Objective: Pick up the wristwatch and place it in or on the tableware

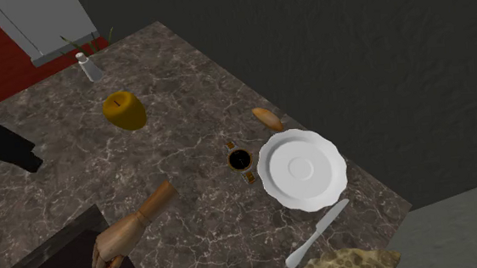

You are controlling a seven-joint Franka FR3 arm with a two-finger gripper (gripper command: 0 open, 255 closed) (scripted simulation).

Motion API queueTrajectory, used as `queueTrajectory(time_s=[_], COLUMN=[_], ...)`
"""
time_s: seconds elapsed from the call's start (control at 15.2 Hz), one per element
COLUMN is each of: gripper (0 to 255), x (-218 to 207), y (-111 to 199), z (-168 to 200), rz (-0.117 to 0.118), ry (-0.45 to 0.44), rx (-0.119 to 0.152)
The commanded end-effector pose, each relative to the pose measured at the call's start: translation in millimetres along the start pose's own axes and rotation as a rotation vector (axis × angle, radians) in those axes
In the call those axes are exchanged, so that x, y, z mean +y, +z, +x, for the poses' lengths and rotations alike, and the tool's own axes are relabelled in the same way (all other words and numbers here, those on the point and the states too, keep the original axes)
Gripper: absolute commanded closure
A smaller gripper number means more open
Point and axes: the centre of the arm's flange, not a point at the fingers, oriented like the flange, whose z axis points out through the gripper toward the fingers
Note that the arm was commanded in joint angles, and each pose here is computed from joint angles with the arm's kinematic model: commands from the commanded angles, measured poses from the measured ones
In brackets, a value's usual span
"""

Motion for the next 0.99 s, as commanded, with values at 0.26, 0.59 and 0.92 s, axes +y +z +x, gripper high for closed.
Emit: queueTrajectory(time_s=[0.26, 0.59, 0.92], gripper=[0, 0, 0], x=[44.2, 98.6, 152.0], y=[27.0, 60.7, 94.4], z=[10.5, 26.5, 45.7], rz=[0.001, 0.002, 0.004], ry=[-0.044, -0.099, -0.154], rx=[0.005, 0.01, 0.016])
